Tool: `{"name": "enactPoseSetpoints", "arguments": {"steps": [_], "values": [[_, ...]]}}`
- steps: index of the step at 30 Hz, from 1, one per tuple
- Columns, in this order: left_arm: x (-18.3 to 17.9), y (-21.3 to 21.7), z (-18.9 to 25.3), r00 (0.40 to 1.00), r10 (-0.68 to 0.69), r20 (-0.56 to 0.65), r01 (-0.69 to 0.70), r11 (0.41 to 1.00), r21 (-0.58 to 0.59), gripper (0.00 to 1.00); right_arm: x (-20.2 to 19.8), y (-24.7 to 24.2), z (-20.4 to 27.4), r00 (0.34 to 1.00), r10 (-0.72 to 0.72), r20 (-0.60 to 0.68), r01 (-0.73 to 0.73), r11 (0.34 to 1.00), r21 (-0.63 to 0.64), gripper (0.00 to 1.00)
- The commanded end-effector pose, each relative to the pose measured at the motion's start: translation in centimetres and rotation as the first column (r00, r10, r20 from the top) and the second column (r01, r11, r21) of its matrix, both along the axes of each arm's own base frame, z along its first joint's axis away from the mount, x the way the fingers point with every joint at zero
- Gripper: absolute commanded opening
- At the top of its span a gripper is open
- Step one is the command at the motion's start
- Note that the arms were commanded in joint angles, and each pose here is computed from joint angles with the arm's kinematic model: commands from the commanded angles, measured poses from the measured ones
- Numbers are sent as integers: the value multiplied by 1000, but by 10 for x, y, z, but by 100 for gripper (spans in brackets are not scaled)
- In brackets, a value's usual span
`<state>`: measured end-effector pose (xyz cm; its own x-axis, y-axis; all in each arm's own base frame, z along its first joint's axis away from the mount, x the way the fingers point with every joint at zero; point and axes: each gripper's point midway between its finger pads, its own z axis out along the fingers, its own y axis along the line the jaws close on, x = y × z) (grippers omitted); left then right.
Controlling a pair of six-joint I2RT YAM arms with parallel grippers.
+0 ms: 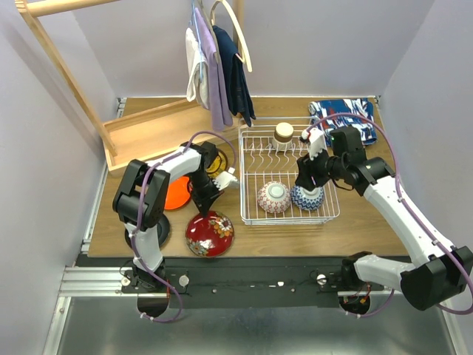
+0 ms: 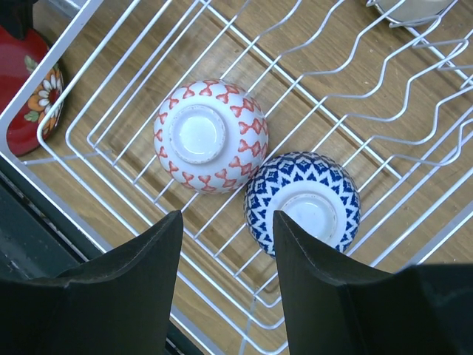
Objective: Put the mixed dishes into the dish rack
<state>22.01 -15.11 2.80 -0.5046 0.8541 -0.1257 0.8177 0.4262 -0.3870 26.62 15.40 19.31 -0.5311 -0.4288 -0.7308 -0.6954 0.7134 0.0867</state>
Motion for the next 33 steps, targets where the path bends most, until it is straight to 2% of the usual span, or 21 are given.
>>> {"name": "enactPoseSetpoints", "arguments": {"steps": [1,4,7,8,11,13,15,16,18,19,25,26,29,33], "values": [[5,14,10,995,-51,91,48,998,30,0,4,8,5,999,50,15,-51,998,26,60],[-3,26,37,986,-78,148,80,997,-8,0,11,14,17,997,74,38,-75,996,45,60],[-16,24,70,961,-140,237,173,977,-126,0,23,23,28,997,64,40,-67,994,81,60],[-20,22,88,941,-148,306,204,965,-162,0,23,30,29,996,87,24,-89,990,107,60],[-23,8,121,904,-134,405,254,932,-257,0,19,48,43,987,162,4,-160,968,193,62],[-18,-2,144,899,-104,425,250,918,-306,0,23,56,48,979,202,-5,-196,957,216,66],[-19,-6,154,913,-99,395,240,914,-327,0,24,64,48,967,255,-21,-243,941,237,69],[-13,-12,169,905,-86,418,247,904,-350,0,24,67,48,960,279,-21,-266,933,244,70],[-7,-18,179,903,-72,423,244,897,-368,0,25,75,61,938,347,12,-337,903,265,80],[1,-22,192,890,-61,452,253,891,-377,0,30,79,58,933,360,-4,-345,897,275,80],[34,-46,213,898,2,440,214,872,-440,0,24,105,87,874,486,0,-438,788,433,80],[50,-55,220,889,24,458,214,862,-460,0,24,107,85,865,501,-9,-443,773,454,80],[75,-79,236,884,95,458,183,831,-526,0,26,110,83,857,515,-17,-450,762,465,80],[89,-104,245,877,77,474,219,815,-536,0,24,113,89,845,534,14,-475,738,479,80]]}}
